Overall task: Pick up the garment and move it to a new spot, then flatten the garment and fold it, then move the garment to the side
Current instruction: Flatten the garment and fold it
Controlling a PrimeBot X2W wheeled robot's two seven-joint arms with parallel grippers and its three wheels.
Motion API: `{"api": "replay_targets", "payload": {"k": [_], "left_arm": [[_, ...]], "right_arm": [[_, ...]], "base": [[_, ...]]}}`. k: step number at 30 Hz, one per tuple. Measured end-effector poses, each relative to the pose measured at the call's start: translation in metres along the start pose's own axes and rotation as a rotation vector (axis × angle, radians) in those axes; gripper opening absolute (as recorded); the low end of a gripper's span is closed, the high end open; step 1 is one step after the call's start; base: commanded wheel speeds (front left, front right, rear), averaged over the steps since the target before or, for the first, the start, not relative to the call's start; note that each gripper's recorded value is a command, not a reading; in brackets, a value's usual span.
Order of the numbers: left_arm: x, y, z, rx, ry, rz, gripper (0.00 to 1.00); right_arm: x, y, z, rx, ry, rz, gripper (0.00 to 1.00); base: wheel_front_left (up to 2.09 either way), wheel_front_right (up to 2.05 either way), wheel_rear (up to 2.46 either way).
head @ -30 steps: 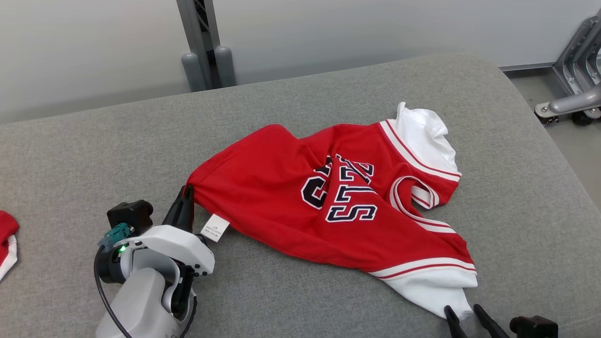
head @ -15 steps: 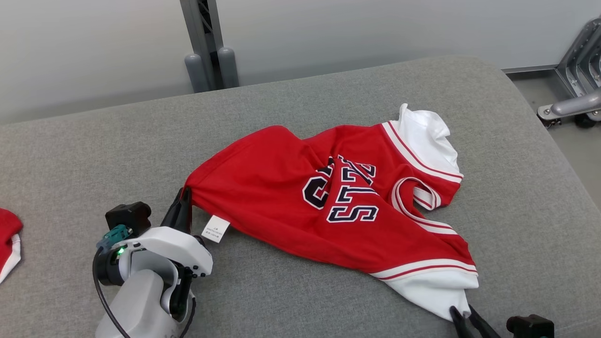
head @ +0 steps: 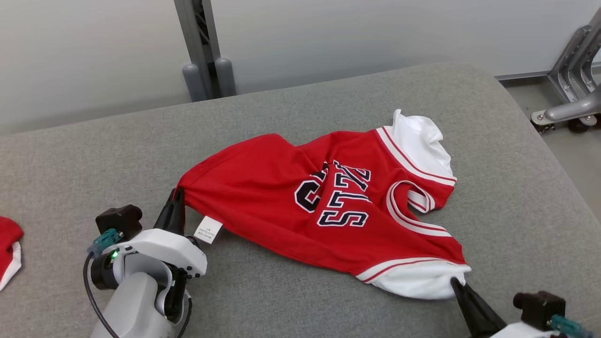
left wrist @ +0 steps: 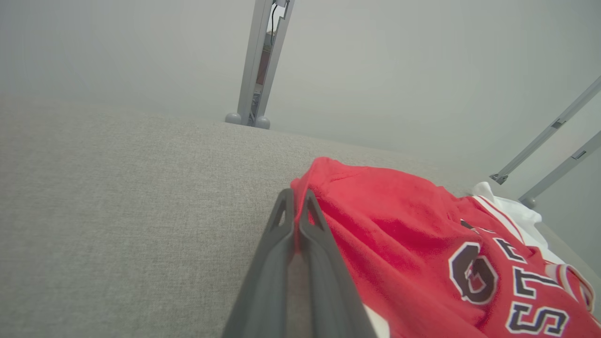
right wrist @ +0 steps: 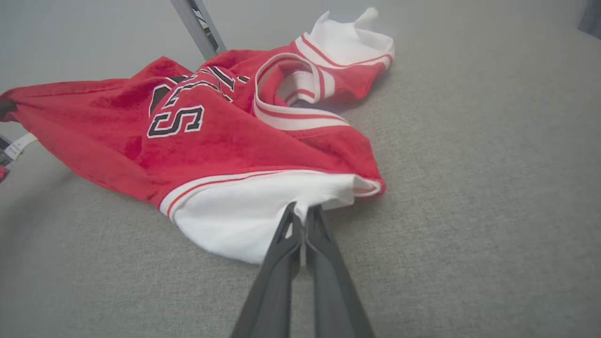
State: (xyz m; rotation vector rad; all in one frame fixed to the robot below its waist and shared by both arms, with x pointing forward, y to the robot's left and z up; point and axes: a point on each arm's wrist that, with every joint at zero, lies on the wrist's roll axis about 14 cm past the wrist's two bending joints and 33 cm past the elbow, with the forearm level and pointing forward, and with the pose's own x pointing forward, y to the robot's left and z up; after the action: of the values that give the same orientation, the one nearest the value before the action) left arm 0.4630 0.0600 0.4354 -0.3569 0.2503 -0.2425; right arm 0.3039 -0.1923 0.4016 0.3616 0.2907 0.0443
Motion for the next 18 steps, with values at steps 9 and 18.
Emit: {"api": "replay_targets", "payload": {"k": [9, 18], "left_arm": [[-0.015, 0.0, 0.022, -0.127, -0.063, 0.005, 0.0], [-0.017, -0.027, 0.062, -0.384, -0.014, -0.093, 0.0]], "right_arm": [[0.014, 0.025, 0.139, 0.025, -0.347, 0.165, 0.0], [0.023, 0.048, 0.239, 0.085, -0.564, 0.251, 0.0]], "base": [[0.0, 0.0, 0.0], [0.0, 0.0, 0.0]]}}
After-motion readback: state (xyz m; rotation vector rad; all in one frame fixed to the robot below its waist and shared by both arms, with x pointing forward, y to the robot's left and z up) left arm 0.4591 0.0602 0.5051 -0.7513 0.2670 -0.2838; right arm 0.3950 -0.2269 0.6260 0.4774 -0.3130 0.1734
